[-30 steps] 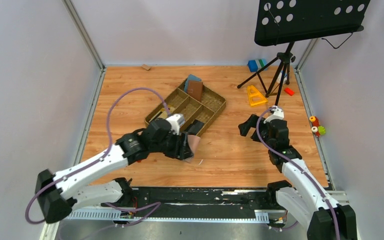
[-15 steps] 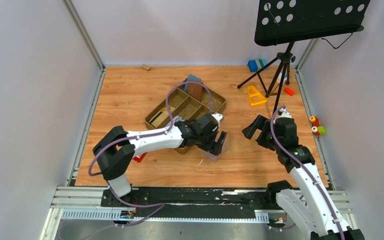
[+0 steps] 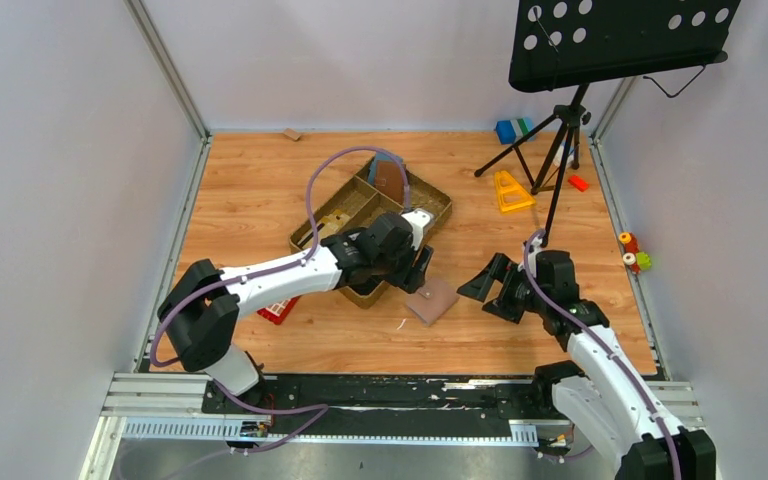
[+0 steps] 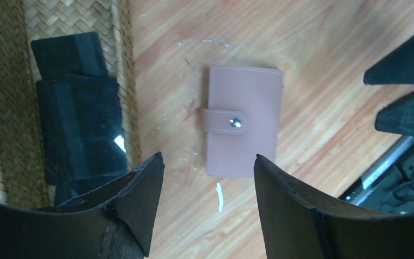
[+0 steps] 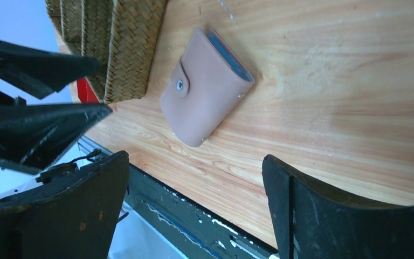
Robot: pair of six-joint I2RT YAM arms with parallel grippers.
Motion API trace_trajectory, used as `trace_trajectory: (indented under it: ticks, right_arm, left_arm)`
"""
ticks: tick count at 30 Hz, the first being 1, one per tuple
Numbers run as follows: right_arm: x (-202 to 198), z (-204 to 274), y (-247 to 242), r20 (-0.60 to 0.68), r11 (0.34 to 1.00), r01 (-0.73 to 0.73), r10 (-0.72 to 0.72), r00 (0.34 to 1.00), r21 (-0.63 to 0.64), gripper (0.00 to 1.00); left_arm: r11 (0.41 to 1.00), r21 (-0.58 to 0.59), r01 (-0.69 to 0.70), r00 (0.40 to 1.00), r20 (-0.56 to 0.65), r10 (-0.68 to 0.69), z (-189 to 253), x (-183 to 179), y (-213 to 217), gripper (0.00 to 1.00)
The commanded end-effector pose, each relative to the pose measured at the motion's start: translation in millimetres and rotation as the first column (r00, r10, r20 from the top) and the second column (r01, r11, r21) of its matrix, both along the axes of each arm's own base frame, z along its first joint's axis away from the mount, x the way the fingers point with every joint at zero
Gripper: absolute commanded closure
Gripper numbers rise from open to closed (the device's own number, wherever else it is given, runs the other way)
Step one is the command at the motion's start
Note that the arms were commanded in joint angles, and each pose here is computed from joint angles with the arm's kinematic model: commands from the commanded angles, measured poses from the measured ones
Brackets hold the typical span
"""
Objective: Take the credit cards out of the card holder
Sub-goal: Place the card holder at the center of the board, then open the card holder at the center of the board.
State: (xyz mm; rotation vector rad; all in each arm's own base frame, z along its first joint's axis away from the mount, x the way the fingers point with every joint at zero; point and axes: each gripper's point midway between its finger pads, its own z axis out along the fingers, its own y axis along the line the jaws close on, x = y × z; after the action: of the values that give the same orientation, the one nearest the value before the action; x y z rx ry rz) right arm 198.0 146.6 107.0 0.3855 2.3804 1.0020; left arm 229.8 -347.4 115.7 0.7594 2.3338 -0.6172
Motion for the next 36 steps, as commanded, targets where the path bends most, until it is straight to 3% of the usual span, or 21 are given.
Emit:
trace_trajectory:
  ticks: [1, 7, 13, 21, 24, 31, 36]
  right_arm:
    - [2.8, 6.5, 13.9, 0.016, 0.994, -0.022, 0.02, 1.0, 0.108, 0.09]
    - [-3.6, -1.0, 13.8, -0.012, 0.992, -0.008, 0.009, 1.0, 0.124, 0.19]
    - [-4.0, -8.2, 12.6, -0.016, 0.987, 0.042, -0.04, 0.999, 0.157, 0.32]
    - [-1.1, -19.7, 20.5, -0.03, 0.983, 0.027, -0.022, 0.999, 0.182, 0.33]
    - [-1.4, -23.7, 25.8, -0.031, 0.98, 0.015, -0.009, 0.999, 0.197, 0.32]
    - [-4.6, -39.7, 35.1, -0.067, 0.989, 0.001, 0.009, 0.998, 0.149, 0.32]
    - [1.2, -48.2, 39.4, -0.089, 0.99, 0.027, -0.015, 0.996, 0.137, 0.38]
  left_arm:
    - [0.994, -0.043, 0.096, 0.991, 0.097, -0.092, 4.8, 9.2, -10.8, 0.31]
    - [0.986, -0.07, 0.154, 0.982, 0.12, -0.145, -7.2, 6.0, -18.9, 0.34]
    - [0.969, -0.095, 0.228, 0.968, 0.13, -0.215, -18.3, -6.2, -30.1, 0.32]
    - [0.962, -0.144, 0.231, 0.967, 0.141, -0.211, -29.8, -8.9, -46.8, 0.35]
    - [0.975, -0.089, 0.201, 0.974, 0.119, -0.19, -42.5, -1.5, -46.1, 0.38]
    - [0.987, 0.062, 0.147, 0.988, 0.037, -0.149, -76.6, 3.7, -31.9, 0.52]
    - [0.985, 0.102, 0.14, 0.989, 0.025, -0.144, -84.2, 5.0, -27.7, 0.82]
